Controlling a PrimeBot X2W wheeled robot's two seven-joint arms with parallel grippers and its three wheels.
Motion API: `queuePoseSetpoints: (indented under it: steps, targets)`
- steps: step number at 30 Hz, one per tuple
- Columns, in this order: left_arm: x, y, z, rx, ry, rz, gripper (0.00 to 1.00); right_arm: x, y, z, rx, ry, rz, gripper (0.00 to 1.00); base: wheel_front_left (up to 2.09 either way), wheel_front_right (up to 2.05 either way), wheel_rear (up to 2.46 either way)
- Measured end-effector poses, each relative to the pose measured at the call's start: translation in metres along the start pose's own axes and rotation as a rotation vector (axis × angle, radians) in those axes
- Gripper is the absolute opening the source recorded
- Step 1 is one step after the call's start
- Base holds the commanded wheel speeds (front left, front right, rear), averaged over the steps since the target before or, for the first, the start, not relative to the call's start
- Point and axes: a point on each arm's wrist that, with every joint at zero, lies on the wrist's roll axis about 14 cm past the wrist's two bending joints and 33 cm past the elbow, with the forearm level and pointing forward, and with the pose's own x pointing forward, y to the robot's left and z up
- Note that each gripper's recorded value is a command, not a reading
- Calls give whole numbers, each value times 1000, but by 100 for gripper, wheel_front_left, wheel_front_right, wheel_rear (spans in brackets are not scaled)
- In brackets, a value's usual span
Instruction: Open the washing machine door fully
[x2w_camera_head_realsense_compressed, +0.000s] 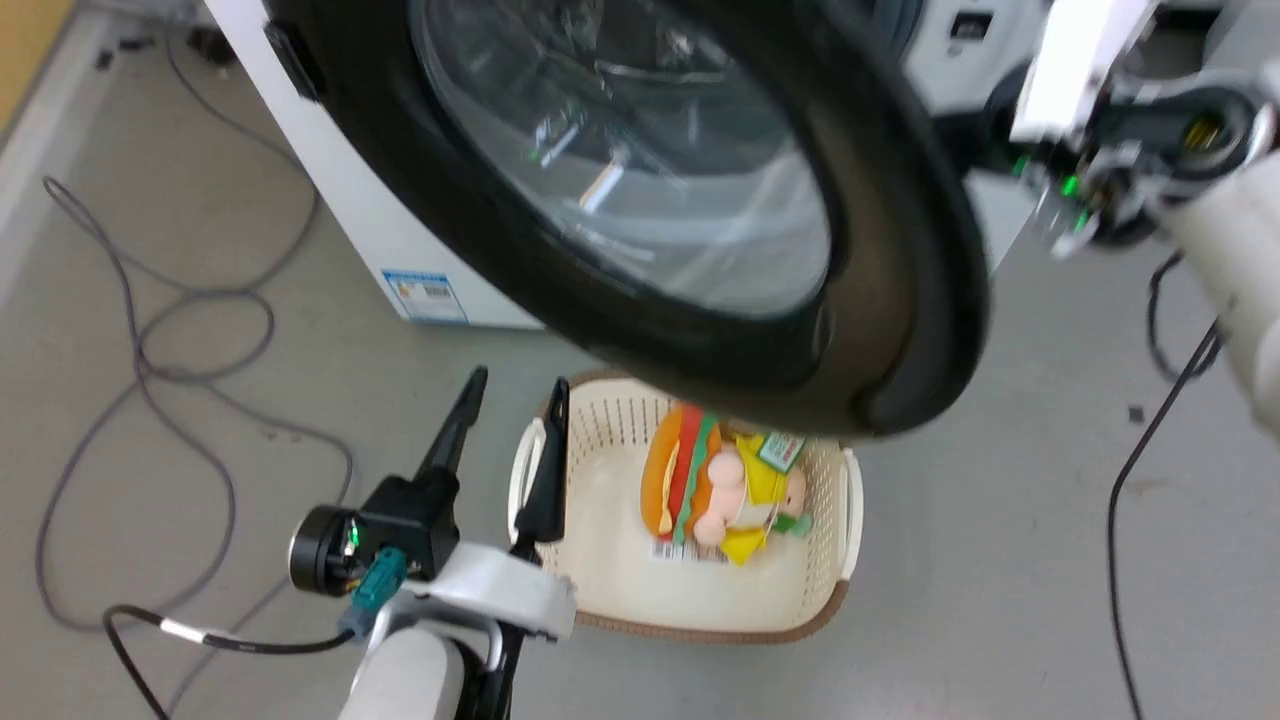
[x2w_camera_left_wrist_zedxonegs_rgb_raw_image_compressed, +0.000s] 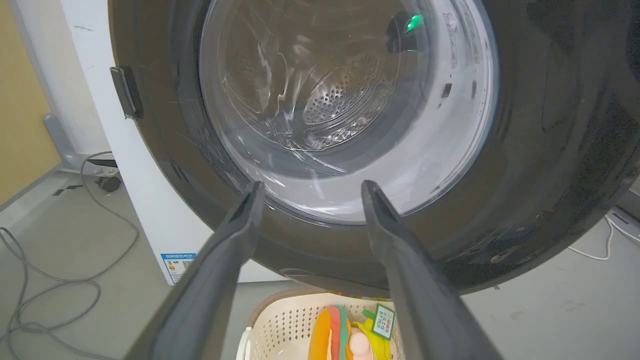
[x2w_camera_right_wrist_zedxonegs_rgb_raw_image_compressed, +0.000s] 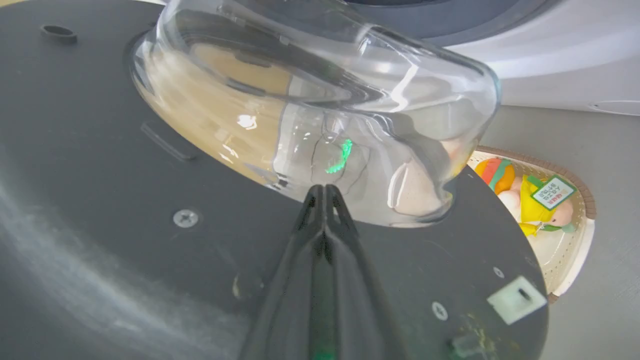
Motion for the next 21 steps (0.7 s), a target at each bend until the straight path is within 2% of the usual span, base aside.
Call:
queuePoseSetpoints:
  steps: [8,21]
  targets:
    - [-24,2,7,14,-7,14,100,-9,18,-55,9,85,87,0,0,0,0]
    - [-52,-2,12,32,-10,3,100,-16,48,-130,-42,190,188,0,0,0,0]
